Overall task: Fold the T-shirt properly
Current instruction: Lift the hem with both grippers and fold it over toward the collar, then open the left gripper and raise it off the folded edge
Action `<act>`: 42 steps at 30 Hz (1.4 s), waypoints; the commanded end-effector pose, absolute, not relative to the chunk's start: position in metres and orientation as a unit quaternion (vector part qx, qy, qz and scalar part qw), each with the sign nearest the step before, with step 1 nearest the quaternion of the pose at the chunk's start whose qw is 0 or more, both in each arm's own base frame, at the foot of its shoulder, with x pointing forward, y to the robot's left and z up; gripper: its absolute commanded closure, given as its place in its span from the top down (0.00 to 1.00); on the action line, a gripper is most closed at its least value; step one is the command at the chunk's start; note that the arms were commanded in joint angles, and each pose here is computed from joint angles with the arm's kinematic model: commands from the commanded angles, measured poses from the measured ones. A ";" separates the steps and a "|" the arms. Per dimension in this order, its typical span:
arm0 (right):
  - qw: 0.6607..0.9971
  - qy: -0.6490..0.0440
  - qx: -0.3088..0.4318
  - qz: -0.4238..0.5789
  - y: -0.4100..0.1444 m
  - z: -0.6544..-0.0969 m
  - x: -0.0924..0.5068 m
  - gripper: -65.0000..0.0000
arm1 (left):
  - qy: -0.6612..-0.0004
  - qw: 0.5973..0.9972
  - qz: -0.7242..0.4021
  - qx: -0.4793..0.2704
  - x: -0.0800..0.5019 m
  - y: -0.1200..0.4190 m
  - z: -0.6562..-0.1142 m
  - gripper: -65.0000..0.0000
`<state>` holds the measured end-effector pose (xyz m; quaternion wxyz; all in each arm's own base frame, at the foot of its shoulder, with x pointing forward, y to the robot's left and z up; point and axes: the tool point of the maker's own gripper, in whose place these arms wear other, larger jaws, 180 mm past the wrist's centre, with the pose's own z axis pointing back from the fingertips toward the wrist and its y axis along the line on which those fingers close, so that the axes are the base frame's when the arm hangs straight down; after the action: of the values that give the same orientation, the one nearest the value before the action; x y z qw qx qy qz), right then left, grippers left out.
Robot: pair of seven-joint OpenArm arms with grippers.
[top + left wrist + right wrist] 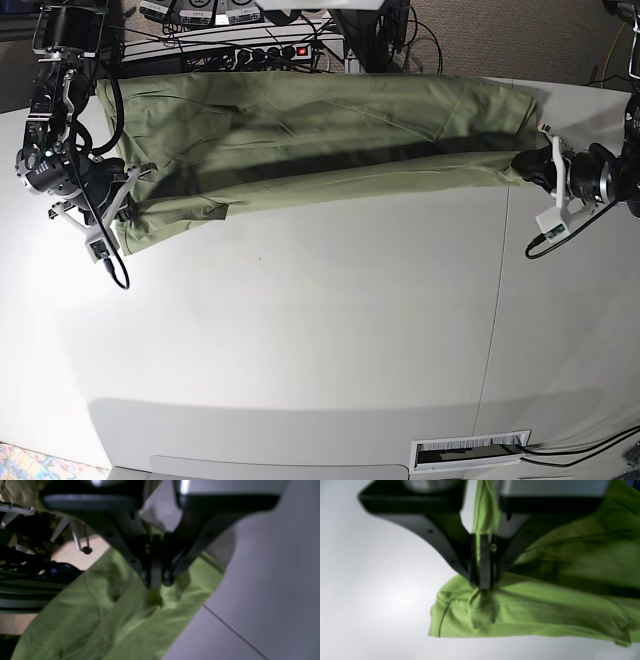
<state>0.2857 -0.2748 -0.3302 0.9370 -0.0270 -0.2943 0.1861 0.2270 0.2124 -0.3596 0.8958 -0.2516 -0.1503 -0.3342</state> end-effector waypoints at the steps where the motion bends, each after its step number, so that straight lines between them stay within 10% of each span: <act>1: 0.931 -0.310 -0.041 0.190 -0.281 -0.317 0.293 0.00 | -0.157 0.896 -0.339 -0.242 0.233 0.219 -0.349 0.00; 7: 0.933 -0.302 -0.044 0.190 -0.282 -0.319 0.291 0.00 | -0.151 0.897 -0.337 -0.244 0.228 0.219 -0.352 0.00; 13: 0.932 -0.304 -0.043 0.190 -0.282 -0.319 0.291 0.07 | -0.133 0.898 -0.330 -0.258 0.212 0.217 -0.361 0.25; 42: 0.921 -0.319 0.049 0.218 -0.232 -0.319 0.274 0.09 | -0.146 0.911 -0.322 -0.211 0.216 0.230 -0.374 0.26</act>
<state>0.2664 -0.2309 -0.3319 0.9292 0.0531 -0.2971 0.2132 0.2060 0.2260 -0.3859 0.9142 -0.2168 -0.1293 -0.3171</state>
